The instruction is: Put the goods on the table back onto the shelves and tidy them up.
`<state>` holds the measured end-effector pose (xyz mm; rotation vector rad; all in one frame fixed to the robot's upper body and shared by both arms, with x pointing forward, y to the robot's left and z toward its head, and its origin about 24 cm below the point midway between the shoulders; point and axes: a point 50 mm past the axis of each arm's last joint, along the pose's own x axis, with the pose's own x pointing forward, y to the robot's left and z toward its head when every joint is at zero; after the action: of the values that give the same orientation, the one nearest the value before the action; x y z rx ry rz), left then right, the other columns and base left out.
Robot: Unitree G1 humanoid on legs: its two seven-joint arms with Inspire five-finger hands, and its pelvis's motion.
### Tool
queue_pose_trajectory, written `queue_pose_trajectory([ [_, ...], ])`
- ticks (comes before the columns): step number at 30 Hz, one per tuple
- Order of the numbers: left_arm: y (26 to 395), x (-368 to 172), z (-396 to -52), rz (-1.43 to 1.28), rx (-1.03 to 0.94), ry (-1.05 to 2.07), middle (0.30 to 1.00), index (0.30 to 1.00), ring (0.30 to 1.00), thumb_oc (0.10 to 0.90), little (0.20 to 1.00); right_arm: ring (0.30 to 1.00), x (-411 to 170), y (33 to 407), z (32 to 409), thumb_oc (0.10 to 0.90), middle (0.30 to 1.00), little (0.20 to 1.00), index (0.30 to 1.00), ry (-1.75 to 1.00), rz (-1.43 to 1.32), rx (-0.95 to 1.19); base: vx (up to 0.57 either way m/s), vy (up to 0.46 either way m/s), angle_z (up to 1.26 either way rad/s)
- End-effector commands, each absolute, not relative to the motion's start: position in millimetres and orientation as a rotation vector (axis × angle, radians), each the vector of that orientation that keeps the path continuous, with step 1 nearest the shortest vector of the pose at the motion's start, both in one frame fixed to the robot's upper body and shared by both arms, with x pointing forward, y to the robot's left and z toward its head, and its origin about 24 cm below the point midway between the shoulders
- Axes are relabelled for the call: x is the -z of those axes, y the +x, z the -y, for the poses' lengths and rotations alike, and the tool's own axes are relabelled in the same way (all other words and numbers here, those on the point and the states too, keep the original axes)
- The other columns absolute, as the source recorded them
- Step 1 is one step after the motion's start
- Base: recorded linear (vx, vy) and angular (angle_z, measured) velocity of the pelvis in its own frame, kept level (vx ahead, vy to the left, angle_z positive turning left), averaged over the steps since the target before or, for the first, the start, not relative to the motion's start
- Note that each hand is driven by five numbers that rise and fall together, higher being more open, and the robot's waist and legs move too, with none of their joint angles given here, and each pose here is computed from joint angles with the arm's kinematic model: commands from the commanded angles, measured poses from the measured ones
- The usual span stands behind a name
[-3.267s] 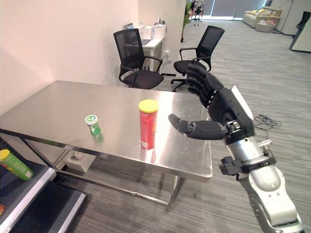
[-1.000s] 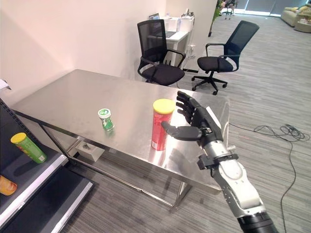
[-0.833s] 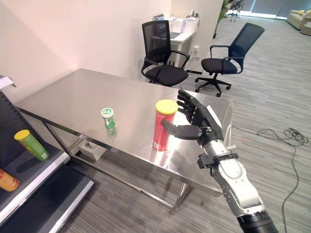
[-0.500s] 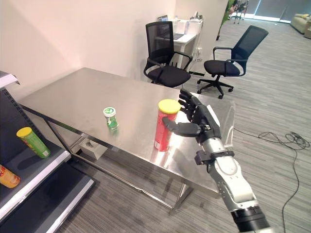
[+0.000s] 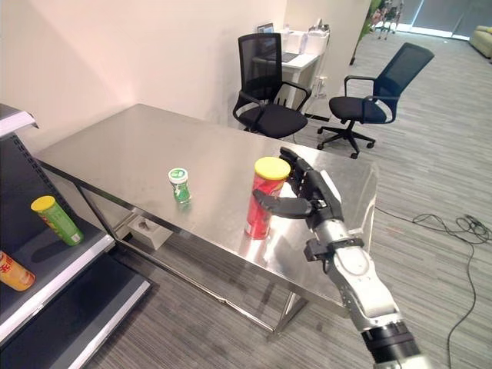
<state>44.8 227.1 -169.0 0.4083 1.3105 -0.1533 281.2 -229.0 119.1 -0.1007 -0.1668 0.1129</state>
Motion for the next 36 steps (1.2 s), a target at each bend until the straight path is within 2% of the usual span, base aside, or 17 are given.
queue_pose_trajectory([
  [1, 60, 173, -186, -1.260, 0.312, 0.348, 0.900, 0.900, 0.900, 0.800, 0.900, 0.900, -179, 301, 213, 0.800, 0.900, 0.900, 0.900, -0.053, 0.435, -0.127, 0.00, 0.000, 0.00],
  [19, 58, 174, -190, -1.271, 0.263, 0.318, 0.900, 0.900, 0.900, 0.800, 0.900, 0.900, -178, 310, 197, 0.800, 0.900, 0.900, 0.900, -0.010, 0.423, -0.169, 0.00, 0.004, 0.03],
  [20, 58, 174, -190, -1.271, 0.261, 0.316, 0.900, 0.900, 0.900, 0.800, 0.900, 0.300, -178, 311, 197, 0.400, 0.300, 0.300, 0.300, -0.008, 0.420, -0.168, 0.00, 0.000, 0.00],
  [36, 59, 173, -194, -1.266, 0.228, 0.309, 0.900, 0.900, 0.900, 0.800, 0.900, 0.300, -178, 307, 213, 0.400, 0.300, 0.300, 0.300, -0.124, 0.444, -0.058, 0.00, 0.005, 0.02],
])
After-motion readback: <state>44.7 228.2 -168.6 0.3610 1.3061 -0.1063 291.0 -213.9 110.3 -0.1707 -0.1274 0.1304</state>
